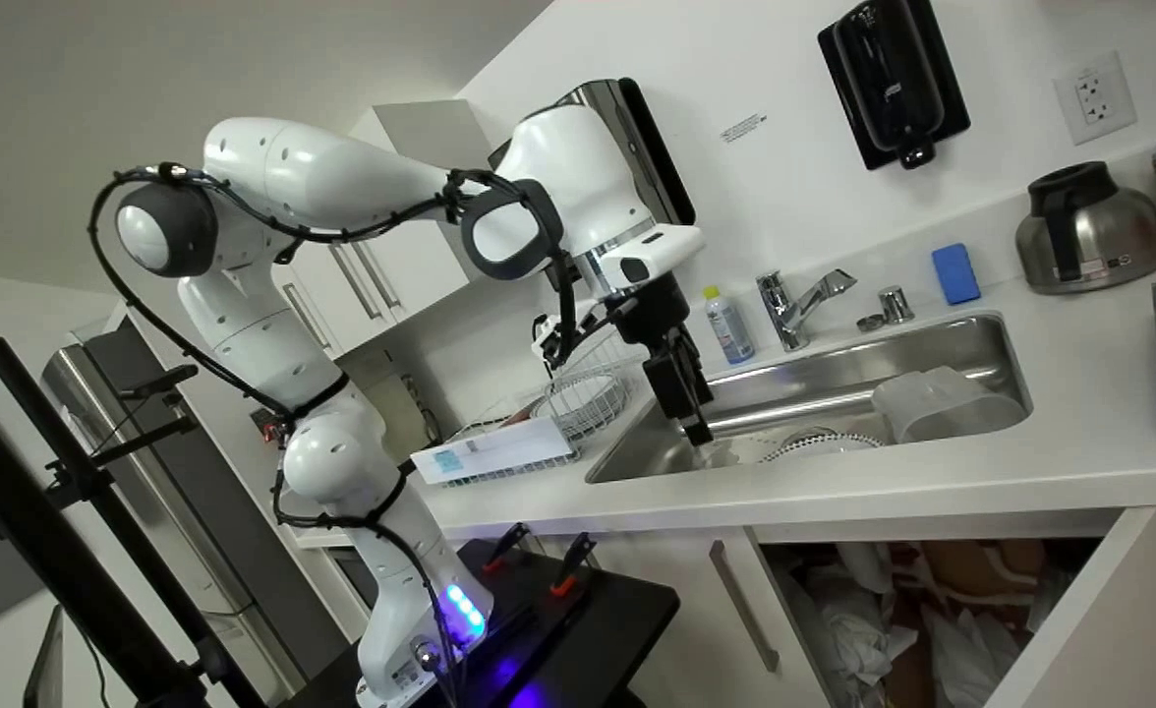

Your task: Close the cupboard below the sink

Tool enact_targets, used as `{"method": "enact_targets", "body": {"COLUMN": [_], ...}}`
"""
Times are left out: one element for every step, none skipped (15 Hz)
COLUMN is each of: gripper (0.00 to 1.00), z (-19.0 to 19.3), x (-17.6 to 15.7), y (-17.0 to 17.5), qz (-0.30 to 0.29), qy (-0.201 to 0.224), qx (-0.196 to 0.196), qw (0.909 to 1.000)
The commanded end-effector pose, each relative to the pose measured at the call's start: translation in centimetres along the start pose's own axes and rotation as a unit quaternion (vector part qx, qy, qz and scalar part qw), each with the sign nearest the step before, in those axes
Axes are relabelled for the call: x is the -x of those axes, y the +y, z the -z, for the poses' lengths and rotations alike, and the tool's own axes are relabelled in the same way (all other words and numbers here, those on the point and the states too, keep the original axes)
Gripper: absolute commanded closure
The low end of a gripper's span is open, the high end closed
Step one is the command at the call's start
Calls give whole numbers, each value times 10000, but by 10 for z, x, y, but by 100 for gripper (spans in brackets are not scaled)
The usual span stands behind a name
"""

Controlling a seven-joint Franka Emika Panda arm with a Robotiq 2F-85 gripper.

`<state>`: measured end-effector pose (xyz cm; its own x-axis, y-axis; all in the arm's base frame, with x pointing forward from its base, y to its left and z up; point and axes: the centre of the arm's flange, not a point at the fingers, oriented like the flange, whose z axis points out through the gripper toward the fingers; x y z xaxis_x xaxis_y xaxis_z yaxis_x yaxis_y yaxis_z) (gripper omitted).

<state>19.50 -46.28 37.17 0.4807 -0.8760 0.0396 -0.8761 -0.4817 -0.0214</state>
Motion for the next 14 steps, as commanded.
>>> {"method": "enact_targets", "body": {"gripper": [0,0,0,0,0,0,0,0,25,26,34,42,49,58], "z": [-40,-49,-58,-69,-78,-91,-102,-115,-128,-139,-148,-158,-163,-170], "x": [-69,-79,-88,-96,-104,-112,-121,-131,-142,-154,-163,-172,-179,-185], "y": [47,63,78,92,106,119,133,145,157,169,179,187,195,201], "qz": [-945,-1199,-1445,-1689,-1912,-2133,-2381,-2643,-2856,-3035,-3200,-3349,-3481,-3596], "qy": [-120,-169,-228,-300,-335,-381,-388,-360,-291,-248,-216,-217,-188,-169], "qx": [308,383,445,502,568,631,684,715,687,690,696,722,729,749], "qw": [9950,9919,9882,9839,9793,9742,9681,9611,9554,9500,9446,9392,9344,9299]}}
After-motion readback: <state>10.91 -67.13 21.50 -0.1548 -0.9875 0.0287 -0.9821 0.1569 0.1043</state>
